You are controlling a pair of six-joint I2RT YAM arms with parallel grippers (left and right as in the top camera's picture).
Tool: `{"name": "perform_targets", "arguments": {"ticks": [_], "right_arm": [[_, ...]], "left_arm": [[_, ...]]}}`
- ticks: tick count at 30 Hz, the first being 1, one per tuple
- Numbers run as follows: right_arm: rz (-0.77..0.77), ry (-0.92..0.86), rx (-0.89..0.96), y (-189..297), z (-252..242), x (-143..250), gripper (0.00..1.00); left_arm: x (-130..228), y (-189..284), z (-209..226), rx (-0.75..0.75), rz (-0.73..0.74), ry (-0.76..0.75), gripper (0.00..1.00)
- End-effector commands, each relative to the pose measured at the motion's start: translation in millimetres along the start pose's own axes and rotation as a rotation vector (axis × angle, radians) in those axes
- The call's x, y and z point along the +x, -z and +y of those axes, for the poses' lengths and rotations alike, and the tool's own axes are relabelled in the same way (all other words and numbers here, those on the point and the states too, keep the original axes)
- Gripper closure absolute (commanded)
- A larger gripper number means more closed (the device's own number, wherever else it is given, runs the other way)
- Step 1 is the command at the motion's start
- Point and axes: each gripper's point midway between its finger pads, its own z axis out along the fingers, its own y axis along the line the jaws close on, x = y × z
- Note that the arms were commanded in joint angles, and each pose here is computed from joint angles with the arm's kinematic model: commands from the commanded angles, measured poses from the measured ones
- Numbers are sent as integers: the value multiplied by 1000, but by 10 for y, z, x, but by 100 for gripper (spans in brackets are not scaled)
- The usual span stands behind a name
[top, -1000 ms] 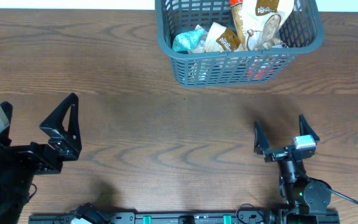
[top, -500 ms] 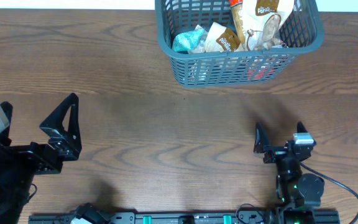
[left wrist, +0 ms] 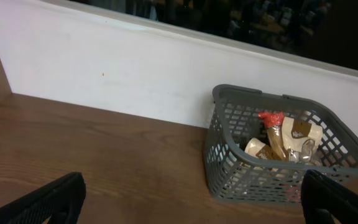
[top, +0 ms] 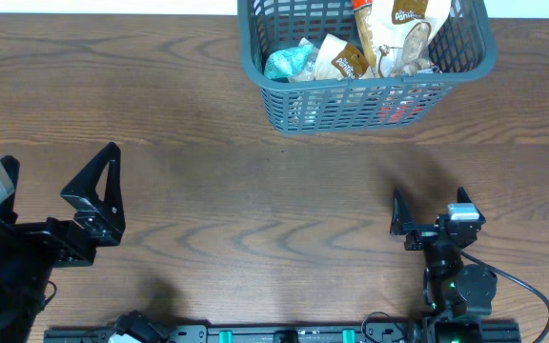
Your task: Pack container
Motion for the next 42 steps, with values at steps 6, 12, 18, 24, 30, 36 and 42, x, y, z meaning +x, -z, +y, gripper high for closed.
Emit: {"name": "perform_targets", "arguments": {"ticks": [6,12,18,24,30,36,42], "right_arm": [[1,16,5,2,-4,10,1],[1,16,5,2,-4,10,1],[1,16,5,2,-4,10,1],[1,16,5,2,-4,10,1],[2,16,5,2,-3,10,1],[1,16,5,2,-4,10,1],[1,16,5,2,-4,10,1]], "left_arm": [[1,-20,16,-15,0,-7,1],[1,-20,16,-14,0,-7,1],[103,-16,66,-35,40,-32,1],[297,-75,188,-101,105,-62,1],[268,-285,245,-120,16,-88,1],[287,-473,-52,97,-207,-290,1],[852,-740,180,62,-233,-289,1]]}}
